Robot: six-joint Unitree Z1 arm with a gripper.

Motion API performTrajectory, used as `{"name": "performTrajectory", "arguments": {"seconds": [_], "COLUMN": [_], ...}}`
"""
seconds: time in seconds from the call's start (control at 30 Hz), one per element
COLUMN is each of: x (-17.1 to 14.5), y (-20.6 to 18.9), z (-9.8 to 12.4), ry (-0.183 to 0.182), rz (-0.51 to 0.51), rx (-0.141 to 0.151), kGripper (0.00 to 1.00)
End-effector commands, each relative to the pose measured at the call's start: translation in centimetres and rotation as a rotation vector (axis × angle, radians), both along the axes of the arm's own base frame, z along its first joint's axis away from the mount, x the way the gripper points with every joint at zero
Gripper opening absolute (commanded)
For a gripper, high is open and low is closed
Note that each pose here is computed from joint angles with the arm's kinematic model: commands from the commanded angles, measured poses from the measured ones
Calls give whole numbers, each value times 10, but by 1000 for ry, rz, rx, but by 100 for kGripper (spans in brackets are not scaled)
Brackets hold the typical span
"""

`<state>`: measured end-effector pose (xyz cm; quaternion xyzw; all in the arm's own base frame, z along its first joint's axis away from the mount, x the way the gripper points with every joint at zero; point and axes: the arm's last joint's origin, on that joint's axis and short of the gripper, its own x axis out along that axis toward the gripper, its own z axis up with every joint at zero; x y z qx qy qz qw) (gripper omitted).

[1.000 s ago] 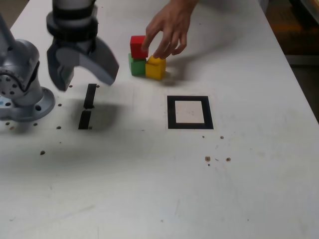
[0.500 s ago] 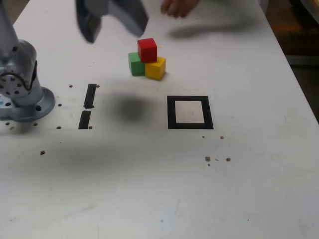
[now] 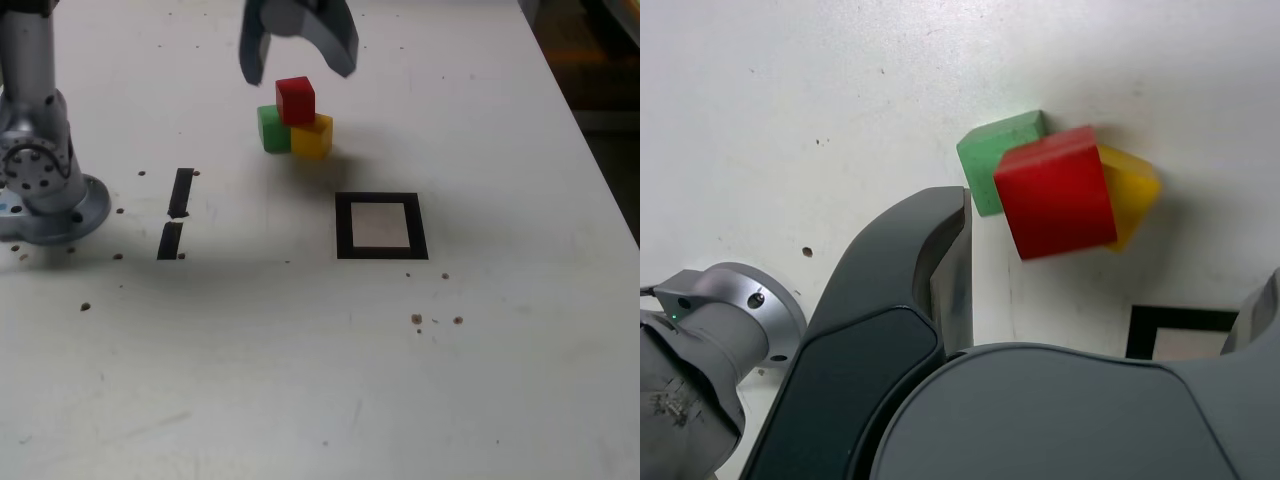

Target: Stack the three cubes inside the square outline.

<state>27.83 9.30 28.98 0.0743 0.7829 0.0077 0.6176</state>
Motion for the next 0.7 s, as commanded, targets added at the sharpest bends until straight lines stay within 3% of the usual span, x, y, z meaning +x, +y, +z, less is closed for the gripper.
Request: {"name": "performTrajectory", "arguments": {"seconds": [0.0, 0.17, 0.33, 0.67], "x": [1, 3, 8, 8], "y": [3, 7, 10, 18], "z": [-7, -17, -27, -36], "ry": [17, 40, 59, 46], "rz": [9, 23, 38, 66], "rx": [-9, -23, -23, -12], "kGripper": [97, 92, 79, 55]}}
